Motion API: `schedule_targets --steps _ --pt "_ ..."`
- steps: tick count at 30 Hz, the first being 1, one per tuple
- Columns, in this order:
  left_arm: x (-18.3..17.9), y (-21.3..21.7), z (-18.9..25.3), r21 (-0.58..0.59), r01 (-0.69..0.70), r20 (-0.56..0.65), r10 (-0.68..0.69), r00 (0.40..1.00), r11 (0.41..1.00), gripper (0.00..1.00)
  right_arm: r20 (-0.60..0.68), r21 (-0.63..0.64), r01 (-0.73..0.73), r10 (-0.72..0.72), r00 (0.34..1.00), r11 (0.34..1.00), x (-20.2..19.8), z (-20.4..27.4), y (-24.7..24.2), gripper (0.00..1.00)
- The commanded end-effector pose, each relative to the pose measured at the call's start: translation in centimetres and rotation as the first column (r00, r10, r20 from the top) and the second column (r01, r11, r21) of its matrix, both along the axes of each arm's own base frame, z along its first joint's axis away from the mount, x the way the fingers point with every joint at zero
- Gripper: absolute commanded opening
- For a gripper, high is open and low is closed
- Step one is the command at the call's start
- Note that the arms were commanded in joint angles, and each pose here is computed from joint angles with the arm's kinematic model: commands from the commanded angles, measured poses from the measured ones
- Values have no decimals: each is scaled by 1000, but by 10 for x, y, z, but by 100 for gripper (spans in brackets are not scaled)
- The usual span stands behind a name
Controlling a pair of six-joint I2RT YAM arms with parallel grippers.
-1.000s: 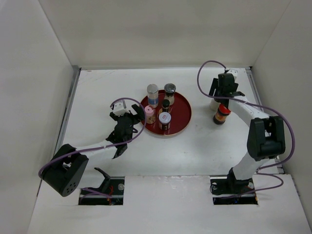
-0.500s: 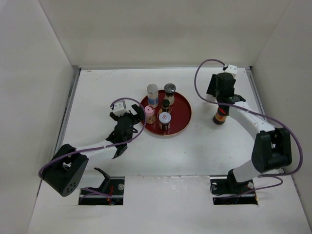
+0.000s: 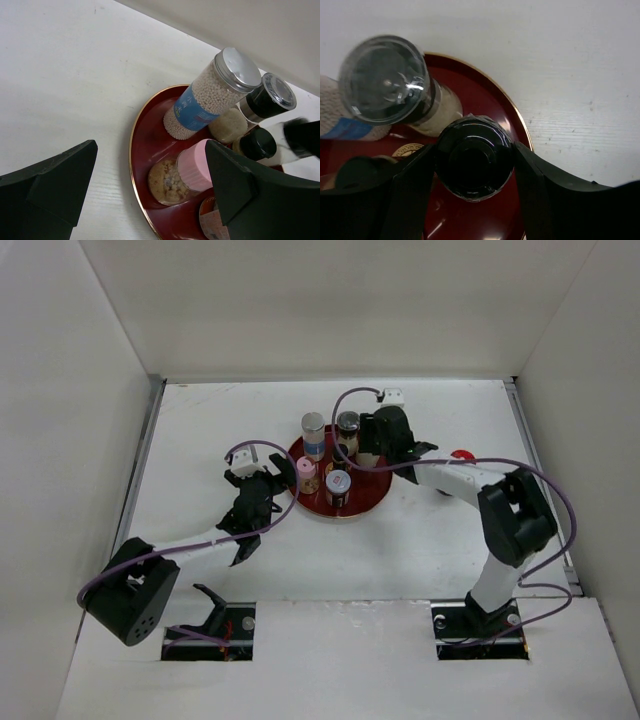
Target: Organize the condiment bottles
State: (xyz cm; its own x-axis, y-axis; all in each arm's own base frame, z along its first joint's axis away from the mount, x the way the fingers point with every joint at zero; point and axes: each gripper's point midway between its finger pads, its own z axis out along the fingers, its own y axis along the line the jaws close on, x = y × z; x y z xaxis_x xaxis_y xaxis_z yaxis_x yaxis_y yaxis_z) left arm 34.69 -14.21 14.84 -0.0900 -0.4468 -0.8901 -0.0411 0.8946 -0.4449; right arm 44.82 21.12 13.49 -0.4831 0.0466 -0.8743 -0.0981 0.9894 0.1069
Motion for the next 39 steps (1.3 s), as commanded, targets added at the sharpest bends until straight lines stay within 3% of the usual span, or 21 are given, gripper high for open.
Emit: schedule_targets --steps 1,4,8,12,14,17,21,26,33,37,39 --pt "-2 3 14 -44 -7 50 9 999 999 90 145 47 12 -19 989 999 30 50 9 55" --pt "-1 3 13 -43 -10 49 12 999 999 90 142 11 39 -41 989 999 30 43 6 60" --pt "-1 0 12 -43 -1 46 3 999 999 90 156 -7 53 -51 986 999 21 50 4 87" --pt "0 1 9 -38 -5 38 6 999 999 90 197 23 61 -65 978 998 7 77 -6 99" --pt "-1 -1 10 -39 0 41 2 999 999 90 217 38 88 -94 972 995 -3 90 -16 100" --pt "0 2 10 -41 -8 41 9 999 999 90 248 38 240 -242 938 970 -23 102 -65 100" --pt "-2 -1 13 -48 3 47 -1 999 999 90 256 -25 503 -481 839 864 -57 83 -152 100" --pt "-2 -3 14 -60 10 50 -7 999 998 90 223 -92 655 -625 748 750 -88 54 -214 100" --pt "-3 -3 14 -65 12 50 -8 999 998 90 93 -114 600 -593 800 792 -87 6 -211 100" --pt "-3 -5 13 -64 15 49 -12 999 998 90 65 -47 580 -577 814 813 -71 -2 -206 100" --pt "-3 -5 14 -65 16 50 -13 999 998 90 68 -34 583 -580 812 812 -64 -2 -208 95"
